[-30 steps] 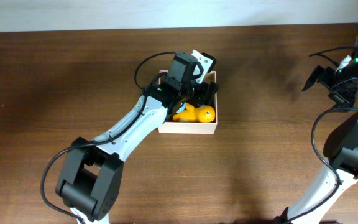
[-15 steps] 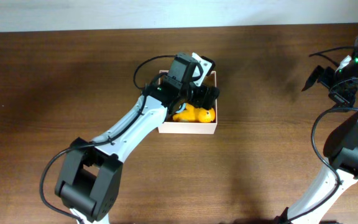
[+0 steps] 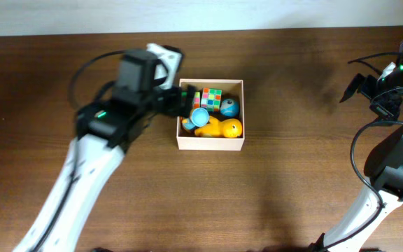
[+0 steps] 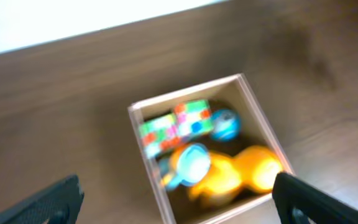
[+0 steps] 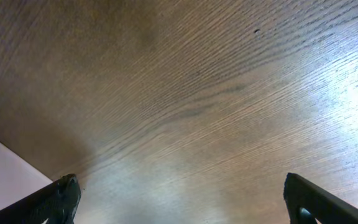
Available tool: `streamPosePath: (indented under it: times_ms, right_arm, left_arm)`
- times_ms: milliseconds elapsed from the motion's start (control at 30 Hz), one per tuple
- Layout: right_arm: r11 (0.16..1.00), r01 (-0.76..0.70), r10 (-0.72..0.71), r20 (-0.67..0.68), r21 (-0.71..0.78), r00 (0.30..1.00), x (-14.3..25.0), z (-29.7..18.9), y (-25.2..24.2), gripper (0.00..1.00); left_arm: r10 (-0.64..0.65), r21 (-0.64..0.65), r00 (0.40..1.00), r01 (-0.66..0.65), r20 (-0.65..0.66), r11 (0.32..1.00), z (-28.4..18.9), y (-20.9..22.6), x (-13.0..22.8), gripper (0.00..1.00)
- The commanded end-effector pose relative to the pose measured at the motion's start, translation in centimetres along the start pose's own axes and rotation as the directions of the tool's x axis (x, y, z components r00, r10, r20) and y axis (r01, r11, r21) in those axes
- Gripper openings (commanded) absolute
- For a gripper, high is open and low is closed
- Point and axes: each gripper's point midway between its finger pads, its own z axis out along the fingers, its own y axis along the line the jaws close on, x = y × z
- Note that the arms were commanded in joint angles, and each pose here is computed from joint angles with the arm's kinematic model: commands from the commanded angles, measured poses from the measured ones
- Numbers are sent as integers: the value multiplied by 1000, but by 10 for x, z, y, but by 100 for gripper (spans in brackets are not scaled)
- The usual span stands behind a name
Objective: Pack container
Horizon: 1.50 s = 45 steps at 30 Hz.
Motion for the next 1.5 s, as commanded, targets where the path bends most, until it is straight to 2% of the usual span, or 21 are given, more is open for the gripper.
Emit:
streamPosePath:
  times_ms: [0,100,233,400,633,867,933,1067,1233,1467]
  right_arm:
    - [1000,-3,3,-8,-11,1000,0,2,3,99]
    - [1000,-3,3,-8,-11,1000,0,2,3,99]
    - [1000,-2,2,-7,-11,1000,0,2,3,99]
    - [1000,-3,3,-7,-11,1000,0,2,3,99]
    - [1000,-2,2,-8,-11,1000,0,2,3,99]
    - [1000,-2,2,-8,-11,1000,0,2,3,99]
    - [1000,-2,2,-7,-11,1000,0,2,3,99]
    - [1000,-2,2,-8,-11,1000,0,2,3,99]
    - [1000,-3,3,-7,-11,1000,0,2,3,99]
    - [1000,-2,2,-8,-11,1000,0,2,3,99]
  left_arm:
    - [-18,-125,1000,21,26,992,-40,30,0,99]
    - [-40,-169,999,38,-12,985,-67,41,18,99]
    - [-64,-299,995,39,-73,954,-104,63,48,99]
    - [-69,-300,994,41,-82,953,-140,59,68,99]
    - [-57,-294,998,50,-14,955,-166,54,69,99]
    - [-99,-316,975,31,-200,948,-178,55,119,99]
    - [-134,-327,971,63,-200,943,-179,55,122,99]
    - [-196,-328,977,158,-86,932,-184,54,108,99]
    - [-193,-306,977,212,91,928,-201,55,83,99]
    - [-188,-287,903,311,386,906,-234,66,78,99]
